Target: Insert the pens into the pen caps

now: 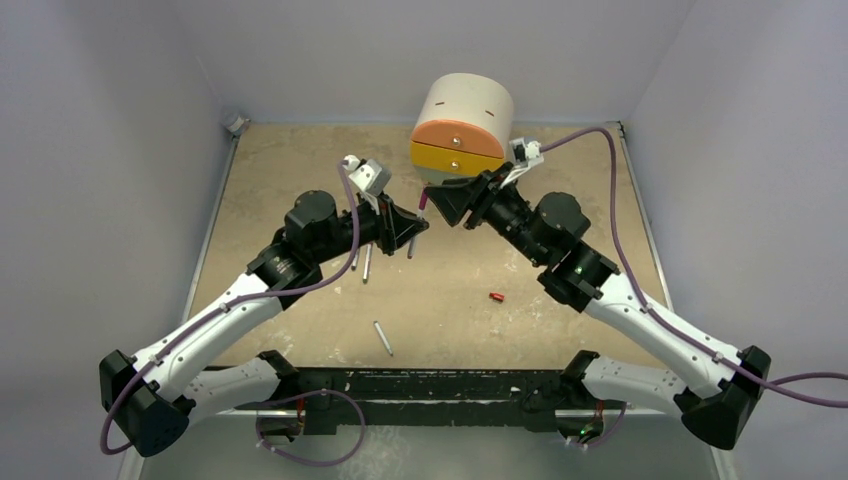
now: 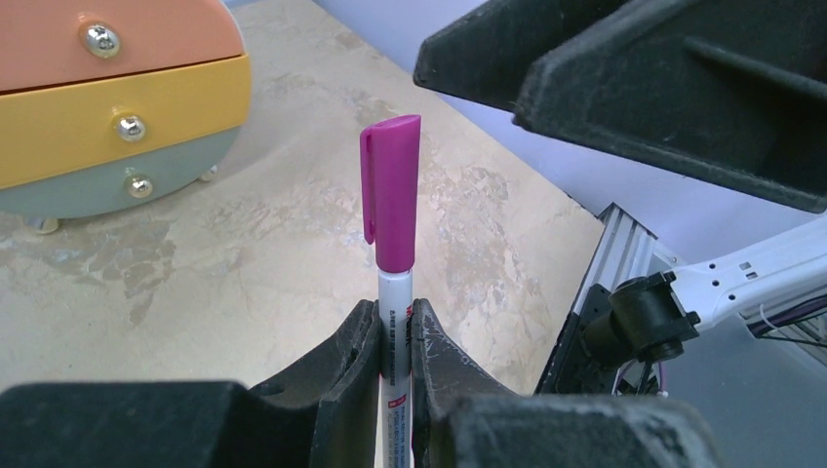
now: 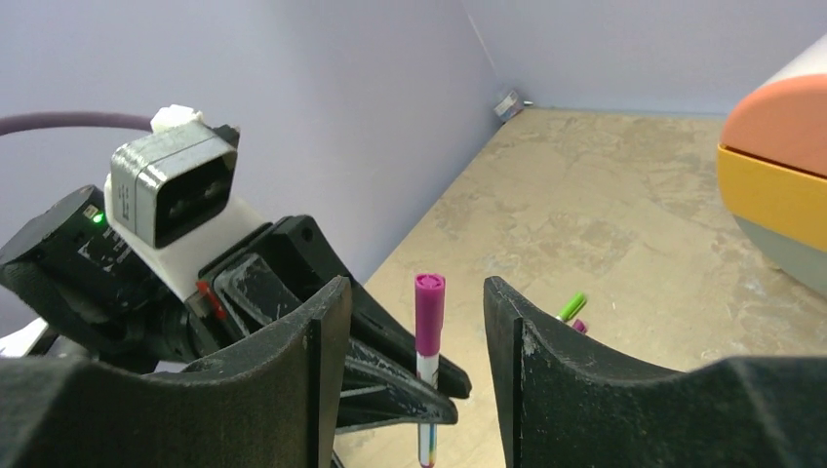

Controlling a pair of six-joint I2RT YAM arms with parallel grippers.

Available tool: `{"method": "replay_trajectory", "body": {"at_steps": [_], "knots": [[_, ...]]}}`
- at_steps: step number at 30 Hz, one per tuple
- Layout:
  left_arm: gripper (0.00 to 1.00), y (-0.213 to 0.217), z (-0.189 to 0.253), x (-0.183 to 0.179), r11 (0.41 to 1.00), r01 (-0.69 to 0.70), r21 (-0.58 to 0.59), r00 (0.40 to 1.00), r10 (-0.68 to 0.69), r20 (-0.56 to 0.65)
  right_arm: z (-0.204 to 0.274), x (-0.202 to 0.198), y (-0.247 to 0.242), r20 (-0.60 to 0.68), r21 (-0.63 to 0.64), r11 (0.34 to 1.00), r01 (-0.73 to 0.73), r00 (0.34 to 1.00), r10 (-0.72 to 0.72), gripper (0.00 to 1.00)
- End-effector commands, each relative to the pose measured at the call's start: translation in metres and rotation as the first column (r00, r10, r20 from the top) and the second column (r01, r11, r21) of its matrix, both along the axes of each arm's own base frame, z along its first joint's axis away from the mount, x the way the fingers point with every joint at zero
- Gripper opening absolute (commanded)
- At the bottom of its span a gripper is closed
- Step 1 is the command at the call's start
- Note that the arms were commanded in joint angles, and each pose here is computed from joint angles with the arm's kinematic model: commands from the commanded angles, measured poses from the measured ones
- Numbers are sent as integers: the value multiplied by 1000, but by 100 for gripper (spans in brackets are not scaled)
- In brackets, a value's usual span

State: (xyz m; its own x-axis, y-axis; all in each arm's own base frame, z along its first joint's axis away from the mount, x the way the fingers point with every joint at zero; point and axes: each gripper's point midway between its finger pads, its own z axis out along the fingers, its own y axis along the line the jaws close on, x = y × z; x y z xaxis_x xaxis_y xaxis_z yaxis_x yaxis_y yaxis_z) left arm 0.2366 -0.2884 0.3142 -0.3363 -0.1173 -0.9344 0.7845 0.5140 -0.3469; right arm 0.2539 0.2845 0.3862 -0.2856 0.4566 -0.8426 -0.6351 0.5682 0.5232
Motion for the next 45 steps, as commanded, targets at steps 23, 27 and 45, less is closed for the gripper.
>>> {"method": "replay_trajectory", "body": {"at_steps": [23, 27, 45], "knots": [[0, 3, 45, -9, 998, 34, -47, 994, -29, 103, 2, 14, 18, 19, -50, 999, -17, 1000, 18, 0], [0, 4, 53, -6, 997, 15, -76, 994, -6, 111, -11, 8, 20, -6, -61, 997, -45, 999, 44, 0], [0, -1, 112, 12, 988, -18, -155, 976, 51, 211, -86, -26, 41, -166, -128, 970, -206, 969, 183, 0]]}}
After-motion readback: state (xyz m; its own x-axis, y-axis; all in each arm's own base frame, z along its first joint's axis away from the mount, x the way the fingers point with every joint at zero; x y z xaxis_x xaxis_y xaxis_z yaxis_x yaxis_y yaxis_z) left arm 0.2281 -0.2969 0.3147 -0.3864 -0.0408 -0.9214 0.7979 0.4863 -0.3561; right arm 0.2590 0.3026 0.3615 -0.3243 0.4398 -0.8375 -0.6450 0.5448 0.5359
